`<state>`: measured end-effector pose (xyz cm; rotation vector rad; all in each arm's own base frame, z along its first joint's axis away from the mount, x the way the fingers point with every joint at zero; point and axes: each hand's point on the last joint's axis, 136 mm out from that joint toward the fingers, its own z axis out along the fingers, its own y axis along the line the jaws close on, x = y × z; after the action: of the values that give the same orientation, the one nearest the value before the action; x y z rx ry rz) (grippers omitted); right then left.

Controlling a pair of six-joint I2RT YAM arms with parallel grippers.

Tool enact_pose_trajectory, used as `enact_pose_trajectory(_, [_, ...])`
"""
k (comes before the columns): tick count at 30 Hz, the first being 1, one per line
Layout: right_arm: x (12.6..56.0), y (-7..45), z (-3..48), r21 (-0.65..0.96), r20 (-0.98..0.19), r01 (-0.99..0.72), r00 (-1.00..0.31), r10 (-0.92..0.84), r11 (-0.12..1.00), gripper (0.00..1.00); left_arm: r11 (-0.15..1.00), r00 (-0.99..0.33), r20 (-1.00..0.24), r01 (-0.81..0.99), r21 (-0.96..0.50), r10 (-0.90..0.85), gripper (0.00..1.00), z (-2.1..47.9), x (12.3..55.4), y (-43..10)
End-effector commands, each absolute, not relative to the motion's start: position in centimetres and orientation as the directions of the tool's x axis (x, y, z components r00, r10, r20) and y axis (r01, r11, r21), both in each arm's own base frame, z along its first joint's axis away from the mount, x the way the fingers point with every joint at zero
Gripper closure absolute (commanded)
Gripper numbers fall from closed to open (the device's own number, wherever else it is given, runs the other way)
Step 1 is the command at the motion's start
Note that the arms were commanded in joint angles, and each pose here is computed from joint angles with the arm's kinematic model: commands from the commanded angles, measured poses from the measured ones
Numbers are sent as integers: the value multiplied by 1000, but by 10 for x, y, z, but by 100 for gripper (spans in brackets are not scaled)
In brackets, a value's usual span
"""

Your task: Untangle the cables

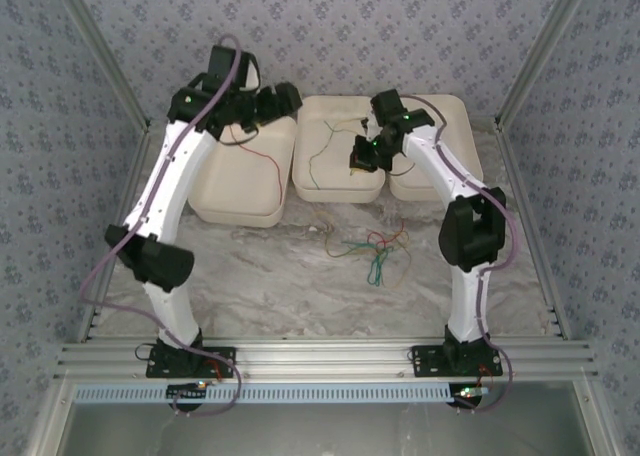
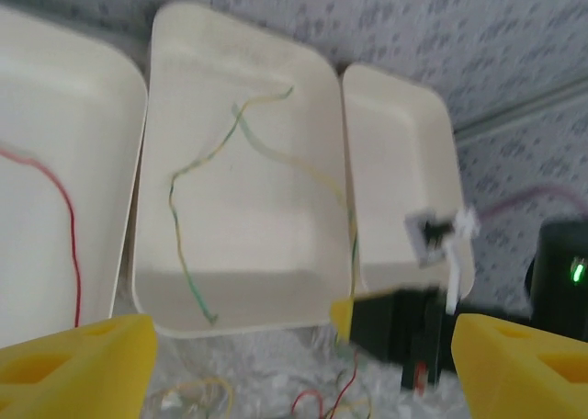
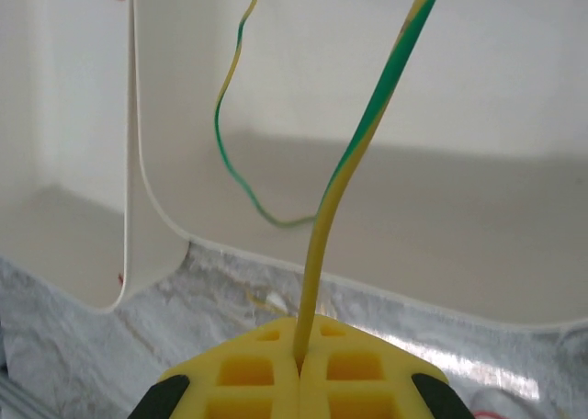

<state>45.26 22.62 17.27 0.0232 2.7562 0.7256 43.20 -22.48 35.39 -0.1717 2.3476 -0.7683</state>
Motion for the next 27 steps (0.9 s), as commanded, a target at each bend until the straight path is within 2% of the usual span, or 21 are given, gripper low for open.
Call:
enact_pose_trajectory(1, [480,222,160,468,-274,29,-946,176,883,100,794,-747,-552,53,-605,-371,16,330,429,-216])
enact_pose_trajectory(6, [503,233,139,501,-232,60,-952,200,863,100,770,-794,-474,11,-638,-381,17,285,396,-217])
enact_pose_trajectory(7, [505,236,136,503,-228,58,-954,197,862,96,772,-799,-468,6,-635,-378,17,279,390,-217])
enact_pose_trajectory(9, [505,235,128,487,-203,66,-961,186,871,77,774,-809,-451,-8,-633,-378,17,267,380,-216])
enact_pose_trajectory(12, [503,223,125,457,-203,85,-959,197,885,57,778,-826,-429,-18,-628,-365,17,253,369,-218])
enact_pose_trajectory(15, [501,215,133,459,-213,93,-954,211,884,46,783,-838,-421,-11,-622,-347,17,246,362,-223])
enact_pose_trajectory(19, [498,206,159,448,-267,70,-941,207,892,44,788,-848,-413,-10,-615,-333,18,241,360,-229])
enact_pose_trajectory(24, [482,194,196,417,-356,41,-912,204,908,50,808,-864,-390,-33,-588,-319,19,231,361,-230])
enact_pose_trajectory(27, [457,183,196,380,-361,52,-911,200,923,54,810,-875,-367,-47,-585,-316,21,224,357,-231])
